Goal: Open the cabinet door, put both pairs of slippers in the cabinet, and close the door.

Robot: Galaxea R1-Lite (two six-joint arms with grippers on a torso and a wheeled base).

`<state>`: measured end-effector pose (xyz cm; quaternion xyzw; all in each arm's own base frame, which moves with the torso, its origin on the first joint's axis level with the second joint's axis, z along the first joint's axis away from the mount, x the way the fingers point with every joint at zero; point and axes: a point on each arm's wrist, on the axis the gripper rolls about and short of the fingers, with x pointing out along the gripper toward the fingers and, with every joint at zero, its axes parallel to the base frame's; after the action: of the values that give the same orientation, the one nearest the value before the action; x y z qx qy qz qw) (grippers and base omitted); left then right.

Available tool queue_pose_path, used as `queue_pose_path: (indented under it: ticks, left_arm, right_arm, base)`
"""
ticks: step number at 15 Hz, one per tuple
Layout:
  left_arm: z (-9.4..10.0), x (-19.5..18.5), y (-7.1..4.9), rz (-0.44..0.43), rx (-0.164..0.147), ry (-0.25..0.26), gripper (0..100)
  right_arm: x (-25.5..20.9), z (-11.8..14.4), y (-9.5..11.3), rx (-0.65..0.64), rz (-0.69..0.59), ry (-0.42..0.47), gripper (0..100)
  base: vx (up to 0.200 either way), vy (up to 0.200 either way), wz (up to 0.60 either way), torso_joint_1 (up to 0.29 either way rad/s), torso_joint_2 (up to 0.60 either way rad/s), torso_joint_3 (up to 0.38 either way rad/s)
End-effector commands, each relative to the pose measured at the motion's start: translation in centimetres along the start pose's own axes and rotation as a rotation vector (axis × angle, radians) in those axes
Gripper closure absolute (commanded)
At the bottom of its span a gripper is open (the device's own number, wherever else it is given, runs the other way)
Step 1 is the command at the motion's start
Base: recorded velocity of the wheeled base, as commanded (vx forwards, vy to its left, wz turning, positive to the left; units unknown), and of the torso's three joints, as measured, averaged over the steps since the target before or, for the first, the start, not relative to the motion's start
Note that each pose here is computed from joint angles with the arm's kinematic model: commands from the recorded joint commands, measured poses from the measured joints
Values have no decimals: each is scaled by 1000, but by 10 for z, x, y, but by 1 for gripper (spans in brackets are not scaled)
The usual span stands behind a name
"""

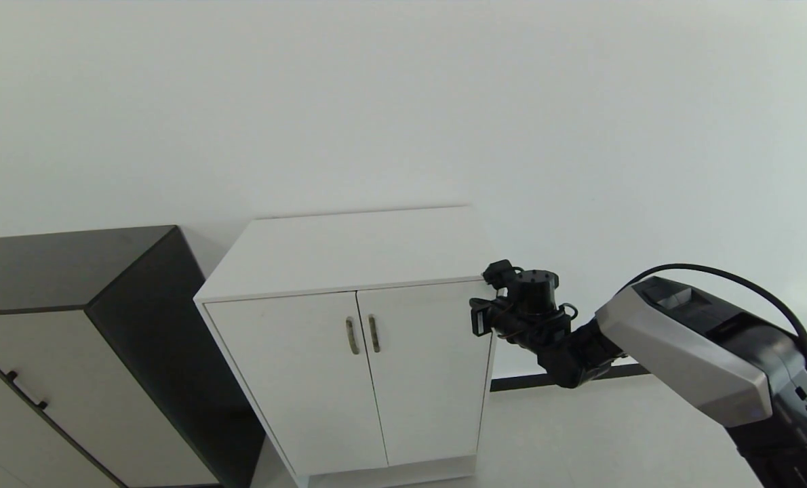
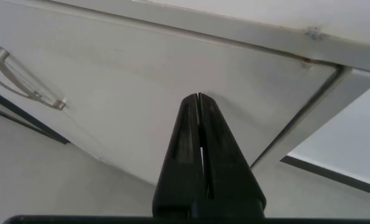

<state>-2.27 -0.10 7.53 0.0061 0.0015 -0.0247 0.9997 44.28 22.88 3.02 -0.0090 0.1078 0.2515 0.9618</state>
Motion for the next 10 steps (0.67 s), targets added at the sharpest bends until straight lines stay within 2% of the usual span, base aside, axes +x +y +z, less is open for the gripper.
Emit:
queue_pose_path:
  ticks: [1, 10]
  left_arm:
    - [0, 0, 0, 0, 0, 1, 100]
    - [0, 0, 0, 0, 0, 1, 100]
  right_arm:
    - [0, -1, 0, 0, -2, 3, 100]
    - [7, 4, 0, 0, -23, -12, 100]
  base:
    - [0, 0, 0, 0, 0, 0]
    - [0, 0, 0, 0, 0, 0]
